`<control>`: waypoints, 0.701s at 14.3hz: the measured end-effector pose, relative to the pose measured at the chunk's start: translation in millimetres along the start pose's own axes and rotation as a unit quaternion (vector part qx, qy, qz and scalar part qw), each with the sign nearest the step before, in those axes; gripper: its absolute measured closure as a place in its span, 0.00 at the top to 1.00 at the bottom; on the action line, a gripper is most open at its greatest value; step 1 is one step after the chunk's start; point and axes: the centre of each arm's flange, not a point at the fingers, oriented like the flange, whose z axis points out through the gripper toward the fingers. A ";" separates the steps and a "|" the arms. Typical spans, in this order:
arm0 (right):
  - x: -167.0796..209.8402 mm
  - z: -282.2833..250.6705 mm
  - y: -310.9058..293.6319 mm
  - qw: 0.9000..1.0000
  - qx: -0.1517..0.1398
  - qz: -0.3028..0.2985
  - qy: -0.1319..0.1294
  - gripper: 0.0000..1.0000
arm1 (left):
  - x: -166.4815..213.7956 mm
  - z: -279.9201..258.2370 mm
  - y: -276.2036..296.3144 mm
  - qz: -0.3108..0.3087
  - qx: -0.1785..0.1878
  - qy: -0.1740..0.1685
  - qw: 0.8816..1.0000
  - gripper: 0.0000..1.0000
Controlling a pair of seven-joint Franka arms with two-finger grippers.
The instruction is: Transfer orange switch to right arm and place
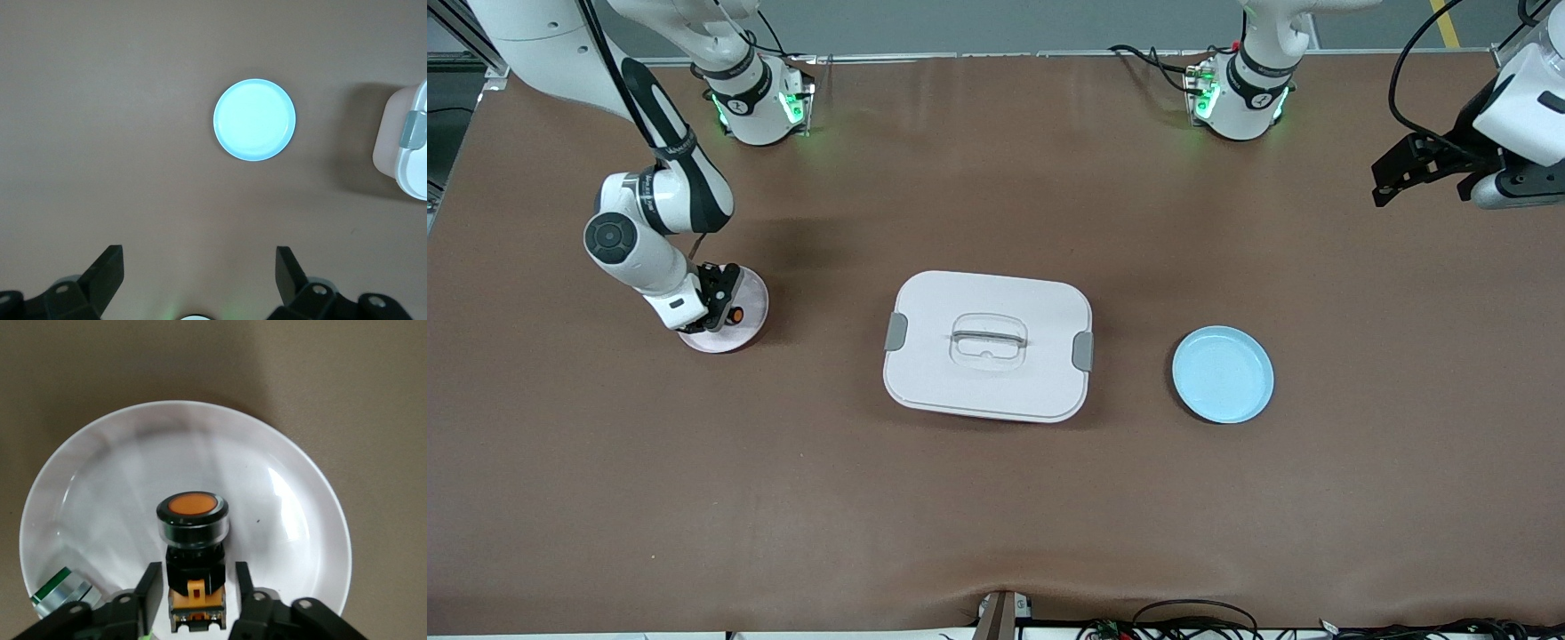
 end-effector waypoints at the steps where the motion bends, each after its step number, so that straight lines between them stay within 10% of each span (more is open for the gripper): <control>1: 0.5 -3.1 3.4 1.000 -0.003 0.000 0.001 0.66 | -0.1 0.0 0.7 0.000 -0.005 -0.001 1.000 1.00; 5: -0.3 -41.2 27.2 1.000 0.018 0.006 -0.017 1.00 | 1.6 0.9 -6.8 -0.007 -0.009 -0.001 1.000 1.00; 10: 1.0 -120.6 63.3 0.997 0.053 0.015 -0.045 1.00 | 5.5 2.8 -7.3 -0.008 -0.011 0.004 1.000 1.00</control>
